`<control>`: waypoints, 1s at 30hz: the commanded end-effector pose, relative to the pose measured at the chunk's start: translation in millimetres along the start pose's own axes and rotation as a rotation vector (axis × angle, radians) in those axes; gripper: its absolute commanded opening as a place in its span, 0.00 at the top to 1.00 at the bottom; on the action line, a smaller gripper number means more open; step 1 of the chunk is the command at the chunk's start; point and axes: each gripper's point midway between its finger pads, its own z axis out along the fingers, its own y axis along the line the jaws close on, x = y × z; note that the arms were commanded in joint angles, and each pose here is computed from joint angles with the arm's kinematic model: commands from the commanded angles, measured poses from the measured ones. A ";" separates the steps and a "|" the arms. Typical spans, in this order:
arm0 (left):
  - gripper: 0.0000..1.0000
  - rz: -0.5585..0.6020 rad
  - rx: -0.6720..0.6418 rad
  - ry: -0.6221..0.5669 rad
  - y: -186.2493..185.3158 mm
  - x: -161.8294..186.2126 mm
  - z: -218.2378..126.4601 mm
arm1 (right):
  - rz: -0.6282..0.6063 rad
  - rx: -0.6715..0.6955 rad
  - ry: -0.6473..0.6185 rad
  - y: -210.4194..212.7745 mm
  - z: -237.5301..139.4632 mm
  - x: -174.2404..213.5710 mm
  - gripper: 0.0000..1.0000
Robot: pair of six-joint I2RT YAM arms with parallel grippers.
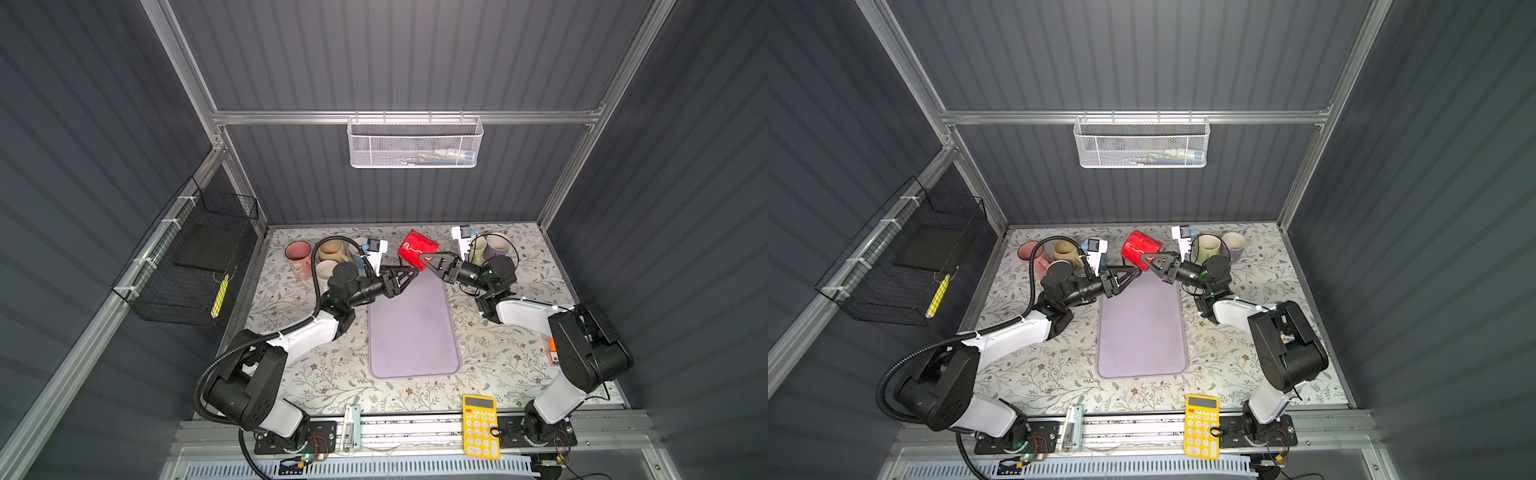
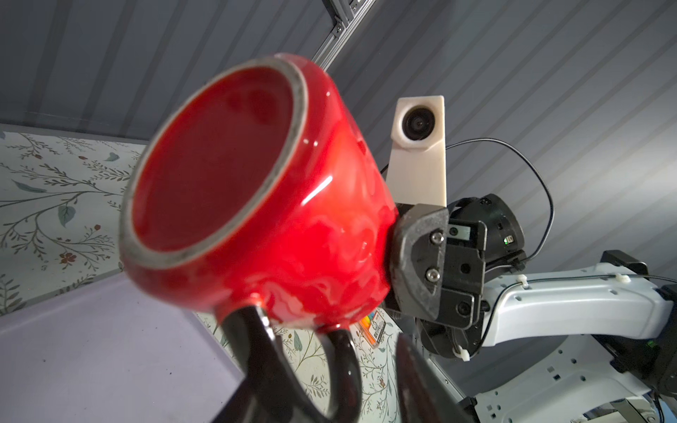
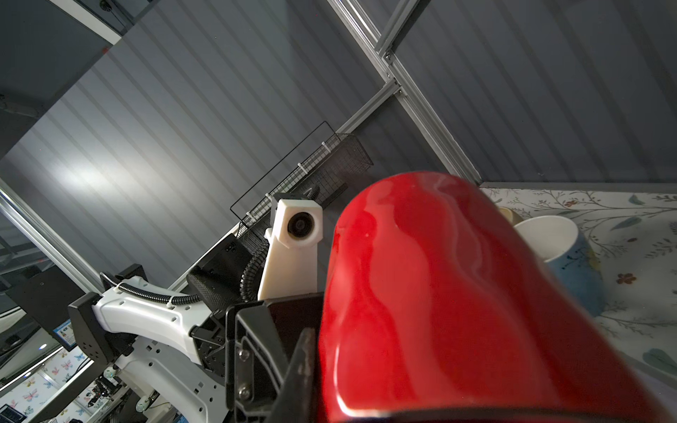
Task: Turn the mug right side up
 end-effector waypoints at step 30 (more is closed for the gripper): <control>0.29 0.227 -0.384 0.061 34.7 -35.3 -64.3 | -0.015 0.300 0.232 -23.5 -28.3 18.0 1.00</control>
